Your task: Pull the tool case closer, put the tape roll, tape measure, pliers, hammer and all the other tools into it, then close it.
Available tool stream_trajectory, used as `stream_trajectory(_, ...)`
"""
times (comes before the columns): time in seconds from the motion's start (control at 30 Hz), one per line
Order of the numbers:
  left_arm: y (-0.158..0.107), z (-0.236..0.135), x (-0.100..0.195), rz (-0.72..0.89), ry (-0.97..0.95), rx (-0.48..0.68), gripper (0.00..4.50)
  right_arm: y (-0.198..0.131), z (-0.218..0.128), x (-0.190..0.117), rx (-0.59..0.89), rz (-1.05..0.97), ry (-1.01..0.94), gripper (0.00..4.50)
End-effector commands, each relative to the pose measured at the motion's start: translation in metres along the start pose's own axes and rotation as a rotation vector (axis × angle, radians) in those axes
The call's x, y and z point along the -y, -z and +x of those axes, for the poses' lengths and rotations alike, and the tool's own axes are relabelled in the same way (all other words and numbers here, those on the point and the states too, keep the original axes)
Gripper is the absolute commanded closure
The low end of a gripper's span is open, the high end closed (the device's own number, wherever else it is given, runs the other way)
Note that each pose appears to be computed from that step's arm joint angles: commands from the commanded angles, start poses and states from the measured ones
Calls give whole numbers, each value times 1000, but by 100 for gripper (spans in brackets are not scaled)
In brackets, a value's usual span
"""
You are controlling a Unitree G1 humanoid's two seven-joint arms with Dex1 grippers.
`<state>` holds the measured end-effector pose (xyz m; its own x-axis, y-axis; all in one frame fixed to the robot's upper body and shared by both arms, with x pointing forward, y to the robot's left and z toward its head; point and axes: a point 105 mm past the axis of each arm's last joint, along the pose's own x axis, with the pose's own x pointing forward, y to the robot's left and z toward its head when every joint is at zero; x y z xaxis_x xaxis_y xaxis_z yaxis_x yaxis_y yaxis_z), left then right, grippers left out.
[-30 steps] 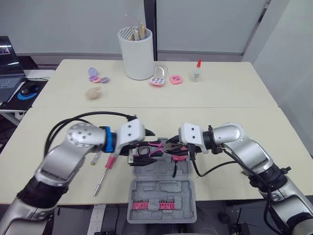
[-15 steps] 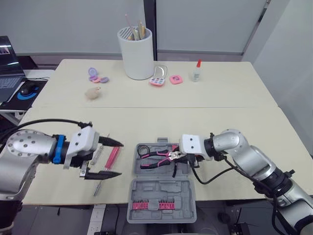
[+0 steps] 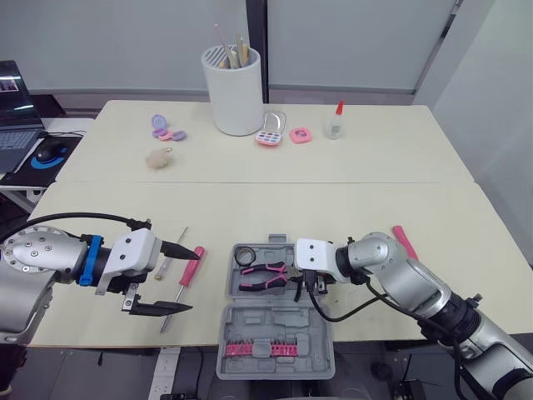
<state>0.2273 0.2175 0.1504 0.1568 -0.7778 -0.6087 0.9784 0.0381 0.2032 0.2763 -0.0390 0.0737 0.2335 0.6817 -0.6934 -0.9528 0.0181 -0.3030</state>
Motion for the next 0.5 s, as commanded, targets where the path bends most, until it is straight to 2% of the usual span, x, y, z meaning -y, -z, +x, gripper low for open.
stream_trajectory(0.03,-9,-2,0,34,8,-6,0,-12,1,-2,35,-36,7,323)
stream_trajectory(0.5,-11,1,9,28,30,-15,0,-5,26,-9,29,-17,-24,323)
